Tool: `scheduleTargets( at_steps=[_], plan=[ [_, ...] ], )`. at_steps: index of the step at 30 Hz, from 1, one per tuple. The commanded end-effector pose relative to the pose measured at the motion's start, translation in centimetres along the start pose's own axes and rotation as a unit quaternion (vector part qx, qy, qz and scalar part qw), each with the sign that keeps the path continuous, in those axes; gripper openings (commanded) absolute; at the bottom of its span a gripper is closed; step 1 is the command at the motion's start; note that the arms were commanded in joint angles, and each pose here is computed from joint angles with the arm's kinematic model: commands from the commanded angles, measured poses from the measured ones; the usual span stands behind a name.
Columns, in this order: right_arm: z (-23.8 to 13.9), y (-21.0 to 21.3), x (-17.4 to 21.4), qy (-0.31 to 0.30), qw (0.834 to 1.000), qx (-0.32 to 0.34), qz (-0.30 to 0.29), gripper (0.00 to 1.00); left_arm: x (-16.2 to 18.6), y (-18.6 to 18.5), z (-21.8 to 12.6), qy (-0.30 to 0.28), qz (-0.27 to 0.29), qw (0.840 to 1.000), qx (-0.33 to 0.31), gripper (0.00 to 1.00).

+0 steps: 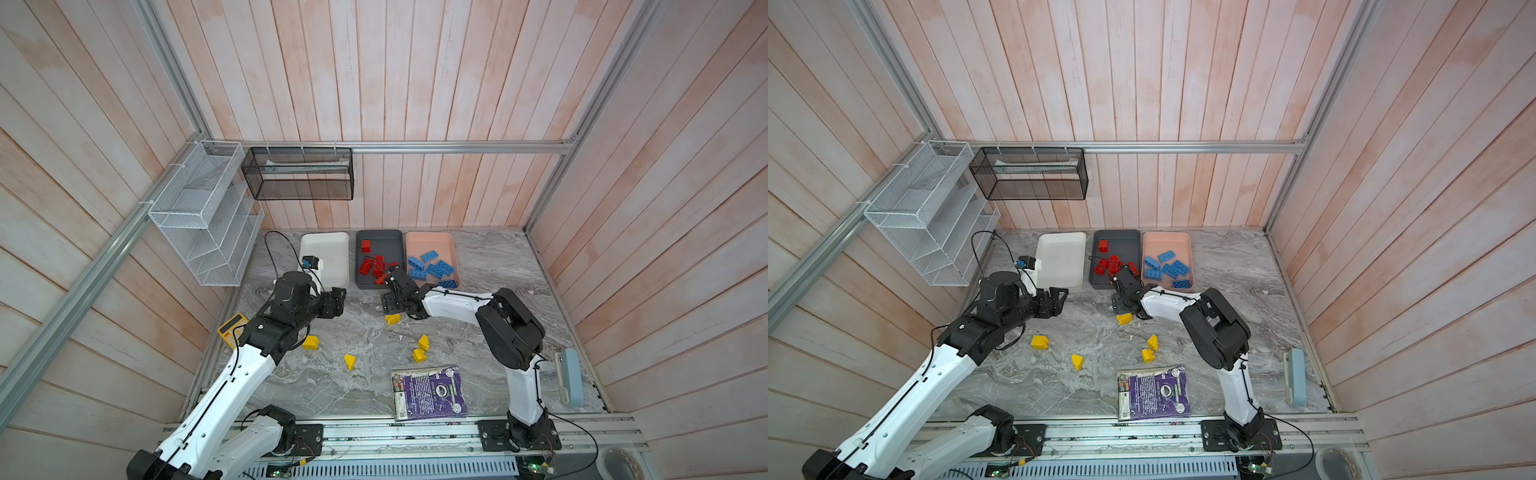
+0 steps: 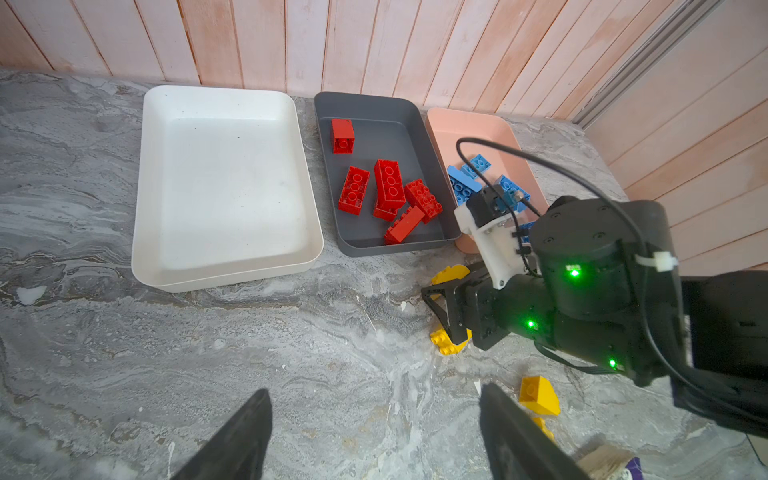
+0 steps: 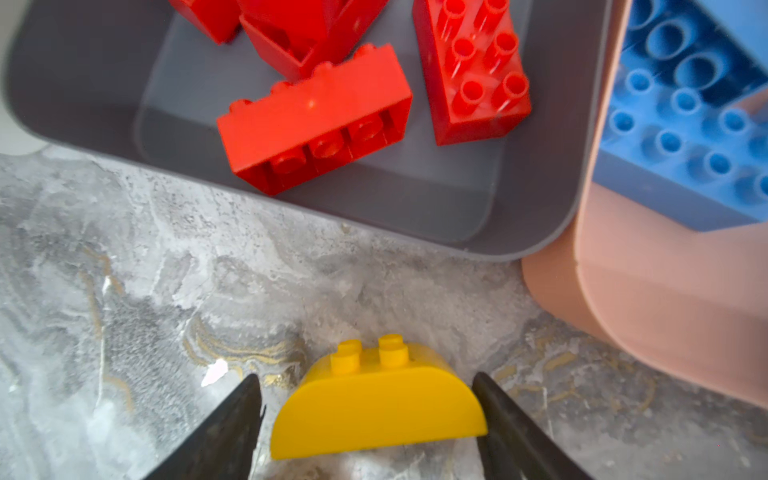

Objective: Sort the legos into containers by color
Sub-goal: 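Carry the yellow brick into the white tray and open the right gripper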

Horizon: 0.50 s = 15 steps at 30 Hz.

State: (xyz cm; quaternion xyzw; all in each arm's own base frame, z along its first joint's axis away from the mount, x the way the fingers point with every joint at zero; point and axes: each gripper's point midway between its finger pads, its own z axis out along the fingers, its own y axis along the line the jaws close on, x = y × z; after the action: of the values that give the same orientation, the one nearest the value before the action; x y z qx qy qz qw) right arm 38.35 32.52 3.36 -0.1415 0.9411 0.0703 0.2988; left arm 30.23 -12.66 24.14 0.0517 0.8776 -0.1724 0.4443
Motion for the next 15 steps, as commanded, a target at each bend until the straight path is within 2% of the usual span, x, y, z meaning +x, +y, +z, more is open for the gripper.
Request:
scheduleTargets(
  at_steps=[1,15],
  plan=[
    [0.5,0.3,0.4,0.013,1.0,0.004,-0.015,0.77,0.3,0.3,0.4,0.002,0.008,1.0,-0.002,0.8],
    [-1.1,0.9,-0.4,-0.005,1.0,-0.009,-0.016,0.67,0.1,0.9,0.0,-0.006,0.006,1.0,-0.019,0.8]
  ],
)
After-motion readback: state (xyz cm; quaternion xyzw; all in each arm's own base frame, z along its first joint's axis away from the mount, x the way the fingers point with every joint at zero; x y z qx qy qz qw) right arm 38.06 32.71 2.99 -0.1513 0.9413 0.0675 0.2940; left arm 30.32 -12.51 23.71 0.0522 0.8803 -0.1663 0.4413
